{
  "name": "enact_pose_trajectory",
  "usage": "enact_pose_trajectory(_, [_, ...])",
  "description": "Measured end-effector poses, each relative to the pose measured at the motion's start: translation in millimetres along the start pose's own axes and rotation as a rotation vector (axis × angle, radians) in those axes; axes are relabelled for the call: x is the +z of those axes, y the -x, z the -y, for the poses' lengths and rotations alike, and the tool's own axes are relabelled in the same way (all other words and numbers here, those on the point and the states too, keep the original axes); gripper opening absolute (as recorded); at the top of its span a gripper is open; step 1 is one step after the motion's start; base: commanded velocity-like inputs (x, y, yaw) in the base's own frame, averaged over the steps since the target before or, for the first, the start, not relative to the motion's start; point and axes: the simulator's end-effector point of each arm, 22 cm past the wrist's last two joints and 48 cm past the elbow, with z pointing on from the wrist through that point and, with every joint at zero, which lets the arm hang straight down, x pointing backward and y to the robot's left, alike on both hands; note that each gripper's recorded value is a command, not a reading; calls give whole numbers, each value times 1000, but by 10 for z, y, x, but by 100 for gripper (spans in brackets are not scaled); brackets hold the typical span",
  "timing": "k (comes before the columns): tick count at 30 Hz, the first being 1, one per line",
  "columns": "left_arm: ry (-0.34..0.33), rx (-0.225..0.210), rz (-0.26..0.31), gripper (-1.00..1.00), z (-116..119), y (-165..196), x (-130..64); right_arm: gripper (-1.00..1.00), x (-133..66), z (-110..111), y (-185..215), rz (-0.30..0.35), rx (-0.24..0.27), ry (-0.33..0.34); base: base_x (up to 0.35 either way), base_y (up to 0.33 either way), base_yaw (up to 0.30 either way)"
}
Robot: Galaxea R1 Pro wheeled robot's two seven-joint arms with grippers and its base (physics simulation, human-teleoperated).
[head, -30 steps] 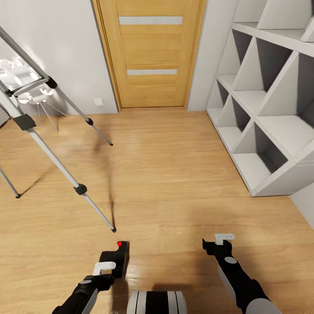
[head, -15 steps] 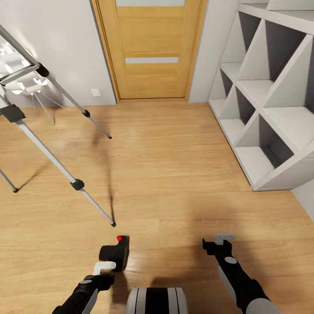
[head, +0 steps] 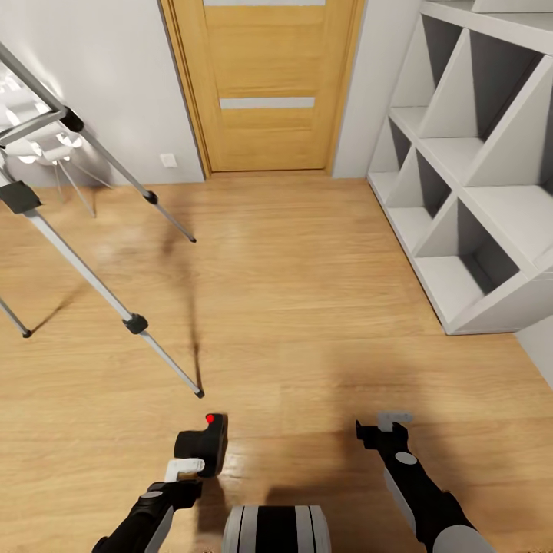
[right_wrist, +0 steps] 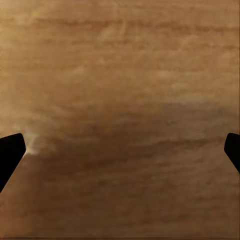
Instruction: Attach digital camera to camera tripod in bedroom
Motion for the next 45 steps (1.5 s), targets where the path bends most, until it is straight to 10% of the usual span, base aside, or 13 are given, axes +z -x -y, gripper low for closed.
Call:
enact_pose_trajectory(30, [11, -1, -113, 100, -30, -551, 297, 100, 229, -62, -708, -126, -18, 8, 0, 0, 0])
enact_pose_trajectory(45, [13, -9, -13, 100, -60, -87, 260, 100, 218, -32, -552, -193, -31, 2, 0, 0, 0])
